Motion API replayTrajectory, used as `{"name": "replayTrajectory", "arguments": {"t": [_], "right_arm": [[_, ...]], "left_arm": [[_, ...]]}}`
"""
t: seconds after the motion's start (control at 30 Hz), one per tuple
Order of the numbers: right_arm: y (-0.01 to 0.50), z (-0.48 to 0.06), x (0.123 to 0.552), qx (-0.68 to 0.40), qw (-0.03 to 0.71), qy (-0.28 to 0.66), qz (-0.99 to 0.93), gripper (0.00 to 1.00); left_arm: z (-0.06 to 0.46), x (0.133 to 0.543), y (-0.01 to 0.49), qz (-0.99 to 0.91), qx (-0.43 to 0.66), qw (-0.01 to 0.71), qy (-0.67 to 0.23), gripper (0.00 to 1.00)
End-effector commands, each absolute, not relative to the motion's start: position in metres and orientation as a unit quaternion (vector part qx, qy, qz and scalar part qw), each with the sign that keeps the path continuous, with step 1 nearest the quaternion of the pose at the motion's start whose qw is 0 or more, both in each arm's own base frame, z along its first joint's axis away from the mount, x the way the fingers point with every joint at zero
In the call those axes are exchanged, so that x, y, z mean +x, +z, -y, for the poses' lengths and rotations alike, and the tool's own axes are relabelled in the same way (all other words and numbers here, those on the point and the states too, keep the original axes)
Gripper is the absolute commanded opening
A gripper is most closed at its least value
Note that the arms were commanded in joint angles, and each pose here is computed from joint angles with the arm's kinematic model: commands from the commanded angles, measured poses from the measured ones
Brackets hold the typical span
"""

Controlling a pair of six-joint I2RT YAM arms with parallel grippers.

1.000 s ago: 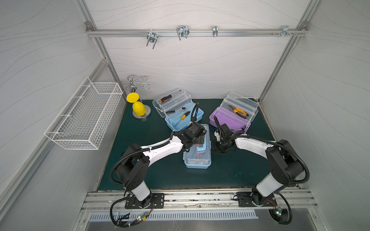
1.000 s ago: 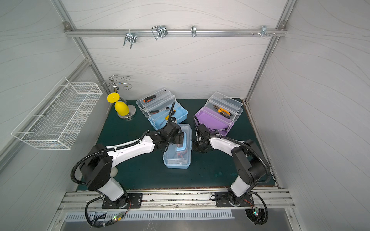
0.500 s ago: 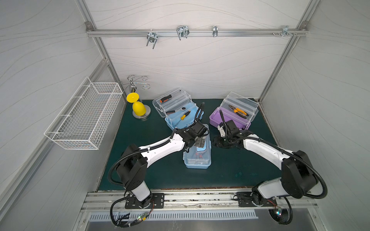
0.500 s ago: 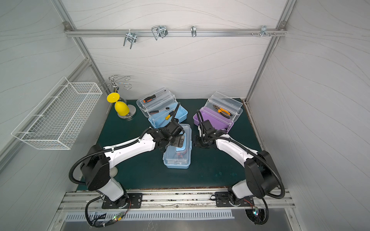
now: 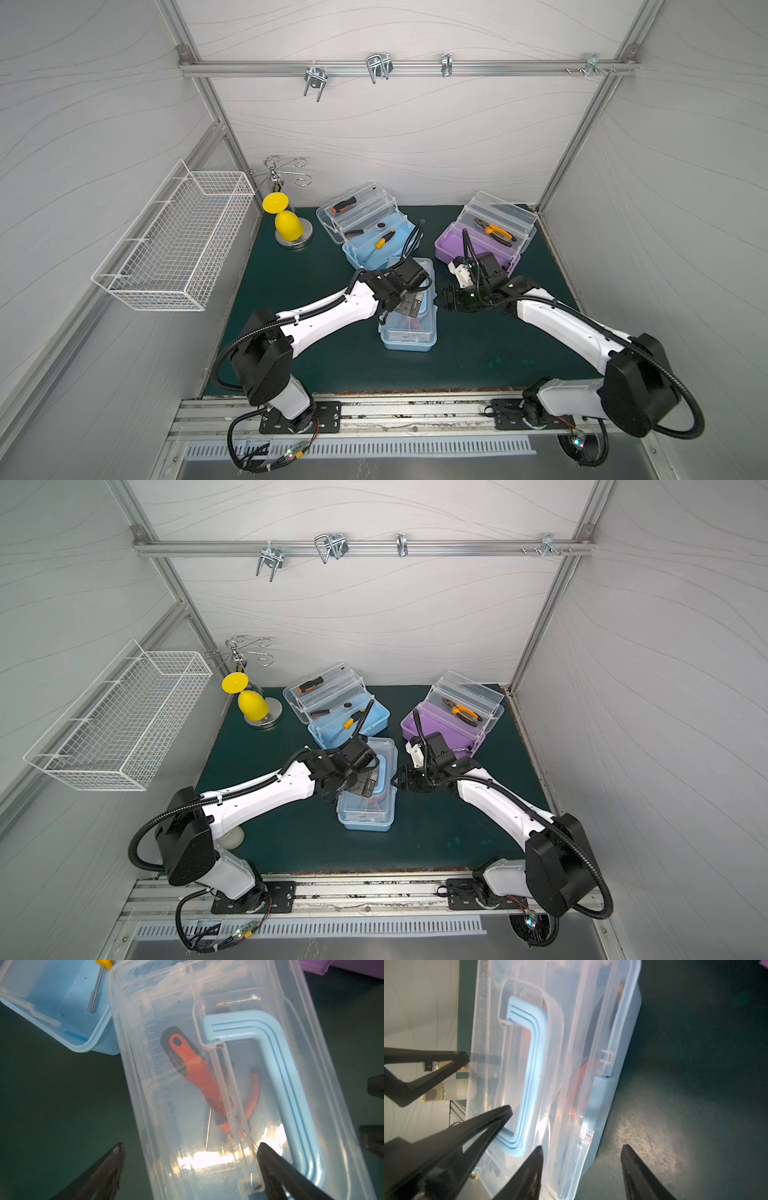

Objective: Close toolboxes
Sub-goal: Move the toolbox to the center of the board.

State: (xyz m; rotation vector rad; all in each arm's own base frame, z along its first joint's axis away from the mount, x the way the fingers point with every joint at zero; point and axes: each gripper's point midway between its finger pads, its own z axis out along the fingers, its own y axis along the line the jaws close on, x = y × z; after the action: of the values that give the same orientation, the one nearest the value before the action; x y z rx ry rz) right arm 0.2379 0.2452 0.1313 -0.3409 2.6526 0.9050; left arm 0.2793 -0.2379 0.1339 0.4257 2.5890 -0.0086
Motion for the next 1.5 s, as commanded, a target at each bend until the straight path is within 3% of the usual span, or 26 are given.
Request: {"name": "replayTrajectory", "arguments": {"t": [0.0, 0.67, 0.83, 1.17, 1.47], "right_arm": [[0.128, -0.266, 0.218, -0.162, 0.132, 0.333, -0.920, 0.61], [0.131, -0.398, 0.197, -0.254, 0.094, 0.414, -0.869, 0.61], [0.148, -0.387, 0.209, -0.260, 0.135, 0.382, -0.877, 0.62], [0.170, -0.296, 0.280, -0.157, 0.214, 0.319, -0.909, 0.67], [0.157, -0.300, 0.310, -0.155, 0.205, 0.326, -0.910, 0.68]], "left_arm": [[0.208, 0.262, 0.130, -0.961, 0.156, 0.224, 0.044, 0.99], [0.156, 0.251, 0.202, -0.943, 0.106, 0.307, 0.071, 0.99], [0.150, 0.243, 0.208, -0.942, 0.100, 0.315, 0.052, 0.99], [0.163, 0.212, 0.189, -0.950, 0.136, 0.281, 0.010, 0.99], [0.169, 0.194, 0.163, -0.953, 0.162, 0.248, 0.064, 0.99]]}}
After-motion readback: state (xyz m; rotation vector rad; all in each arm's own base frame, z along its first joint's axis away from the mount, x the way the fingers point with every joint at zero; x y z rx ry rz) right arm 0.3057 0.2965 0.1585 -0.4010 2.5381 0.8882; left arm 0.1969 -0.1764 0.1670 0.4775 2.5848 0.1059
